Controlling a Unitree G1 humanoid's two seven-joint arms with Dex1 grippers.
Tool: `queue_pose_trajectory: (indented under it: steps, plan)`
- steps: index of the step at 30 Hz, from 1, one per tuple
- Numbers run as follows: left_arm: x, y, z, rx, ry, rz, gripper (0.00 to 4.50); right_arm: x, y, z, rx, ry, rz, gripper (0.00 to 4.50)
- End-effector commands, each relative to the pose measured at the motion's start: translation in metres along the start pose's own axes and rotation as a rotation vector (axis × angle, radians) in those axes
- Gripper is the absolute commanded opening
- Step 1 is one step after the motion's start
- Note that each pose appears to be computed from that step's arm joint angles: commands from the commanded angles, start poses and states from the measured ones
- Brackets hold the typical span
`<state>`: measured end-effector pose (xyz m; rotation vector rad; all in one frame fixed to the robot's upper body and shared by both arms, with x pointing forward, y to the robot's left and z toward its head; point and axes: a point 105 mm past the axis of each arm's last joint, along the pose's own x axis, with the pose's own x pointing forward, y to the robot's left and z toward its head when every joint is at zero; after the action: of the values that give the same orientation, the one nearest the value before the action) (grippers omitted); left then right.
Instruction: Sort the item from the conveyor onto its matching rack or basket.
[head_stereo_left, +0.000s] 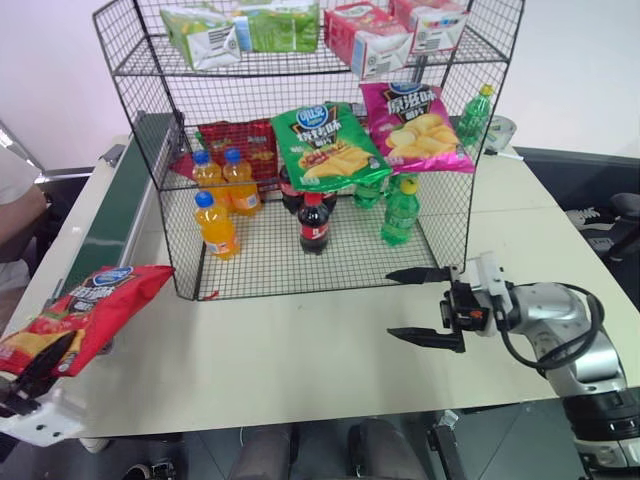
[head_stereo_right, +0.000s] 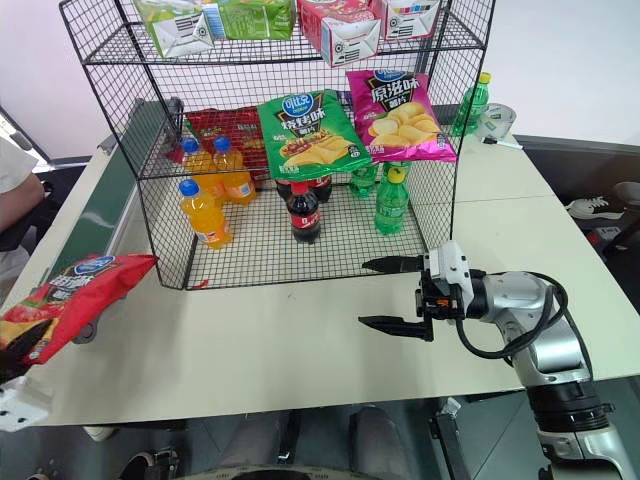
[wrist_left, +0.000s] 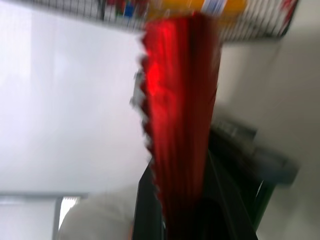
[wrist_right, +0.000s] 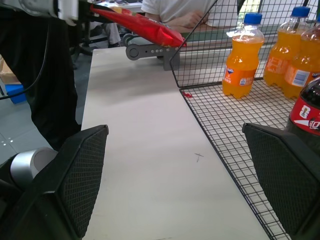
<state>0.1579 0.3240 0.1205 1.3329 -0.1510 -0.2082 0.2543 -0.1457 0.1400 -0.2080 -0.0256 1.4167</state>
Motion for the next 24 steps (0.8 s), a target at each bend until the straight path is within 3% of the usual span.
queue_pose_trajectory:
  steps: [1, 10, 12, 16, 19, 24]
  plan:
    - [0.008, 0.029, 0.034, 0.030, -0.144, 0.040, 0.04, -0.002, -0.003, 0.006, -0.039, -0.012, 0.003, 4.50]
    - [0.003, 0.037, 0.089, -0.010, -0.296, -0.021, 0.04, -0.009, -0.007, 0.005, -0.030, -0.022, -0.010, 4.50]
    - [0.004, 0.040, 0.087, -0.042, -0.267, -0.009, 0.04, -0.008, -0.006, 0.005, -0.031, -0.022, -0.011, 4.50]
    - [0.009, 0.053, 0.051, -0.058, -0.121, 0.049, 0.04, -0.009, -0.007, 0.004, -0.034, -0.022, -0.022, 4.50]
    - [0.016, 0.048, 0.086, -0.075, -0.270, -0.008, 0.04, -0.010, -0.007, 0.002, -0.033, -0.013, -0.023, 4.50]
    - [0.018, 0.039, 0.099, -0.073, -0.335, -0.060, 0.04, -0.010, -0.008, 0.003, -0.035, -0.011, -0.026, 4.50]
